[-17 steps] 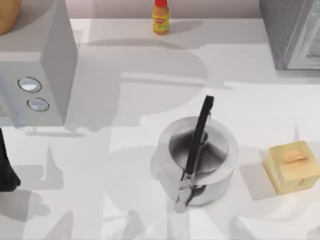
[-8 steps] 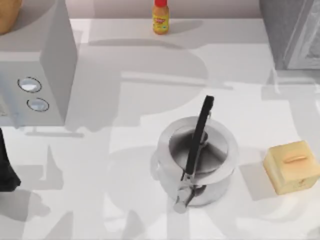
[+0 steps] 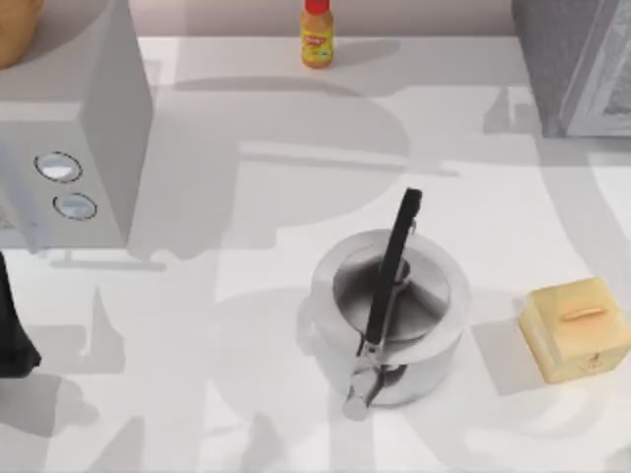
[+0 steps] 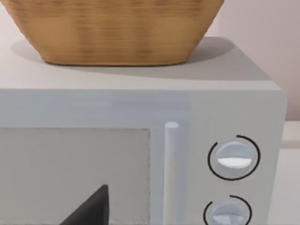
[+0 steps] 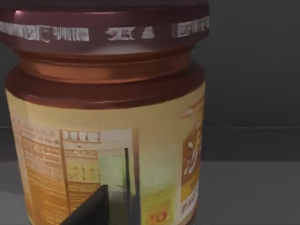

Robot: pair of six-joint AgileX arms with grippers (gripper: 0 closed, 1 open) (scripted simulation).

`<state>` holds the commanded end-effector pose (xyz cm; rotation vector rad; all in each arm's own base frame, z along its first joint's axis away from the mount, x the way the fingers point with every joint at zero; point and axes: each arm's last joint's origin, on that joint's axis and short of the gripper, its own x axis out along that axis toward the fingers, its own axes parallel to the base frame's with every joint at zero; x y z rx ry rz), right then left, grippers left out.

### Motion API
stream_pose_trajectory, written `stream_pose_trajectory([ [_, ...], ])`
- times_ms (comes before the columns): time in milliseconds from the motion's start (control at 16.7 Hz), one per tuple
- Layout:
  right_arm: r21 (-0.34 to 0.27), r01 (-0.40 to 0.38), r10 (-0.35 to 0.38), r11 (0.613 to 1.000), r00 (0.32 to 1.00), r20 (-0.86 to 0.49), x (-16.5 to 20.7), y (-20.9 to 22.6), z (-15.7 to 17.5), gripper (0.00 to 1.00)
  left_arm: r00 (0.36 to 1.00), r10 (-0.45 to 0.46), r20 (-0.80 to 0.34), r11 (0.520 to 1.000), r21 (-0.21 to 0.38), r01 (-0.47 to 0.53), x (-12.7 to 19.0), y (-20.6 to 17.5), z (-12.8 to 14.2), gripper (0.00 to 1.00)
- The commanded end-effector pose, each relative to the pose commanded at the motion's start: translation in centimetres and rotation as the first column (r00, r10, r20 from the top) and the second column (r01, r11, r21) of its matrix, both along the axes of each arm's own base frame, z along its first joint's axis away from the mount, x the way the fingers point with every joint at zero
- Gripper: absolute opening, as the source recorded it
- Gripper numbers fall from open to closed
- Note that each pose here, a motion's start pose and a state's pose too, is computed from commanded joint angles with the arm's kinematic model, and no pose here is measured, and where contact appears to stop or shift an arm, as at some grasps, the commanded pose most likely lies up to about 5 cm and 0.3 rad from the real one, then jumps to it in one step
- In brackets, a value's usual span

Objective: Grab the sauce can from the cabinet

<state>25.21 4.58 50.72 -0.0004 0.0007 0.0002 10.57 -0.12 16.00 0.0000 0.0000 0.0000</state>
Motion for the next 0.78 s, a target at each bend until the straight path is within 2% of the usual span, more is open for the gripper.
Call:
stream_pose_trajectory([
  [420,0.001,0.002,-0.002,1.0,1.0,0.004,0.3,0.1,0.3,1.0,1.0,0.0,0.0,1.0,0.0,0.0,0.0,0.0,0.0,1.0],
  [780,-0.001,0.007,-0.007,1.0,1.0,0.003,0.9,3.8,0.0,1.0,1.0,0.0,0.0,1.0,0.0,0.0,0.0,0.0,0.0,1.0],
])
